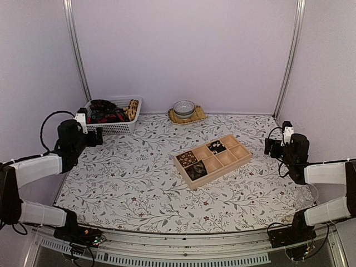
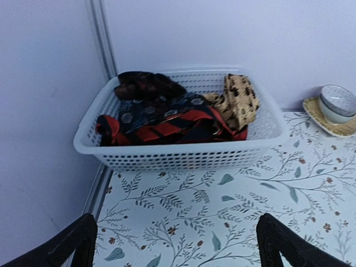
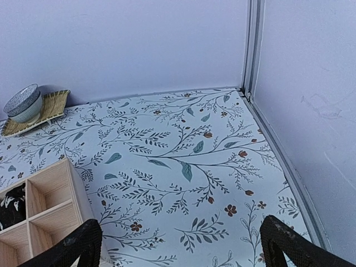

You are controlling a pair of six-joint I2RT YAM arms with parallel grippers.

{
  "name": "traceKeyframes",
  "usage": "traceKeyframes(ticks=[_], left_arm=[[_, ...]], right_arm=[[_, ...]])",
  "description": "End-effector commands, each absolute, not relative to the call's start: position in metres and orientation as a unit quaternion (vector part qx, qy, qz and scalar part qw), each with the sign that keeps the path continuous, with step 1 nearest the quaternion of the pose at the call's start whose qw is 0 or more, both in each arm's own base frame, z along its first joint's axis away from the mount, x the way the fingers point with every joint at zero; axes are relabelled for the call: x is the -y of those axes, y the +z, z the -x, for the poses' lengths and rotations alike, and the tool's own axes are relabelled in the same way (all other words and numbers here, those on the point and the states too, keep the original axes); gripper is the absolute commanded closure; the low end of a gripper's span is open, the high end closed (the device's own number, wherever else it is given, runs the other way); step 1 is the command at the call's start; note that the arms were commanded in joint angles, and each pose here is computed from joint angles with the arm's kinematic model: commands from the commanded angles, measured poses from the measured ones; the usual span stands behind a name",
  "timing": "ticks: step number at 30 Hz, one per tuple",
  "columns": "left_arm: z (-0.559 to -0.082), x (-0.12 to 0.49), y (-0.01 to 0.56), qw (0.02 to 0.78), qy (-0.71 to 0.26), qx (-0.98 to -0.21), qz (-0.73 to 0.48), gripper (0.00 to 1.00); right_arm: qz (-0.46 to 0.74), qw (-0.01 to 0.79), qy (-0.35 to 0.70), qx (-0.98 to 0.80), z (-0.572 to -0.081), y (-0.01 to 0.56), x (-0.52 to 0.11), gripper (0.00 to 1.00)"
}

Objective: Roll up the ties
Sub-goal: Reset both arms

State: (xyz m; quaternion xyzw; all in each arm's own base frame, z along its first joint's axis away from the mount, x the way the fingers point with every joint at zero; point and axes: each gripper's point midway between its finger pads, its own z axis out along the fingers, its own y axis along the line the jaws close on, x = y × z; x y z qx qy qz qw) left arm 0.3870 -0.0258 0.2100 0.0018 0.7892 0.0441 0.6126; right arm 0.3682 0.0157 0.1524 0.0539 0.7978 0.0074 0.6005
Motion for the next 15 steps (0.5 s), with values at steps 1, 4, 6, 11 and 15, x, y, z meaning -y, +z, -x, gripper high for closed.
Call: traceKeyframes(ticks=[1, 4, 6, 11, 15], left_arm=[[-0.389, -0.015, 0.193, 0.643, 0.061, -0.762, 0.044, 0.0], [-0.39, -0.03, 0.171, 0.642, 0.046, -0.763, 0.069, 0.0], [-0.389, -0.033, 0.166, 0.651, 0.034, -0.755, 0.072, 0.0], [-0.392, -0.026, 0.16, 0.665, 0.023, -0.745, 0.039, 0.0], [-0.381, -0.026, 0.159, 0.697, 0.032, -0.716, 0.028, 0.0]], right_arm=[[-0.011, 0.67, 0.016, -0.742, -0.376, 0.165, -0.025, 0.0], [0.007, 0.7, 0.012, -0.714, -0.367, 0.163, -0.027, 0.0], [0.001, 0.714, 0.0, -0.7, -0.364, 0.161, -0.022, 0.0], [0.005, 0.732, 0.011, -0.681, -0.355, 0.16, -0.021, 0.0], [-0.012, 0.73, 0.003, -0.683, -0.358, 0.16, -0.015, 0.0]])
